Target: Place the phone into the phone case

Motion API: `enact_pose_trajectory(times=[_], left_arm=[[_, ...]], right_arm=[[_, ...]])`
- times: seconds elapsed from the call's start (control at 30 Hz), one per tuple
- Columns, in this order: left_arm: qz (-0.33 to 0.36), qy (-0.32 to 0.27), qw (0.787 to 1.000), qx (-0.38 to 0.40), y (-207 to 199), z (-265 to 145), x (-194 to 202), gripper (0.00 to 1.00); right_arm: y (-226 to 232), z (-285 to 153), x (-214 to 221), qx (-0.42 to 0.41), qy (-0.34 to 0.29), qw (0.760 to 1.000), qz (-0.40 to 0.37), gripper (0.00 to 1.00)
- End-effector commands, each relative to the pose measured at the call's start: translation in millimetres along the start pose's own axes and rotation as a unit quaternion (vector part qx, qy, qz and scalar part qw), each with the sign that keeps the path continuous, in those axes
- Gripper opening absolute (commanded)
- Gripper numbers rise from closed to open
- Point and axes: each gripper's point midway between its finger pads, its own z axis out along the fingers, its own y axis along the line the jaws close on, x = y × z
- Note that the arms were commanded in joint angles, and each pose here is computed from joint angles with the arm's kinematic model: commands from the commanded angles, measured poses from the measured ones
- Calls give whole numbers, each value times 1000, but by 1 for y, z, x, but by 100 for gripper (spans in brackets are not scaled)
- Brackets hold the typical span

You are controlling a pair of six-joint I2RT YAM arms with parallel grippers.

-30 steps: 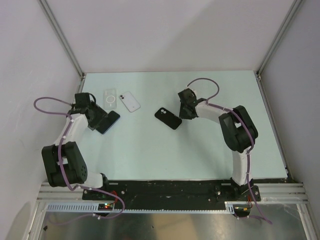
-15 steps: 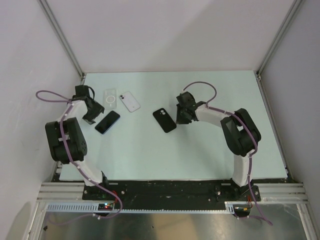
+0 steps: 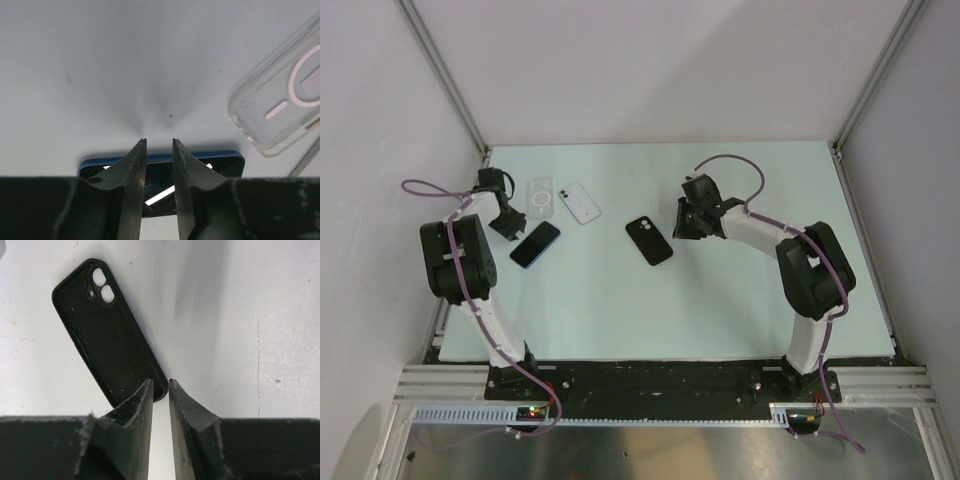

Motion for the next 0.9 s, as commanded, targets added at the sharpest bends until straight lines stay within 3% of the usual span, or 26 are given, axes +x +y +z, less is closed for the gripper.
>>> enact_pose_trajectory(times=[0.0,0.33,0.87], left_arm=[[2,-7,1000,-7,-6,3,0,31],[21,10,1000,-7,-15,3,33,29],[80,41,996,16,-4,-40,116,25]], right_arm=[[14,-20,-24,-31,-38,999,-4,24],[14,-21,-24,-33,-36,999,-5,24],[19,-28,-19,-37,-29,999,-19,23]])
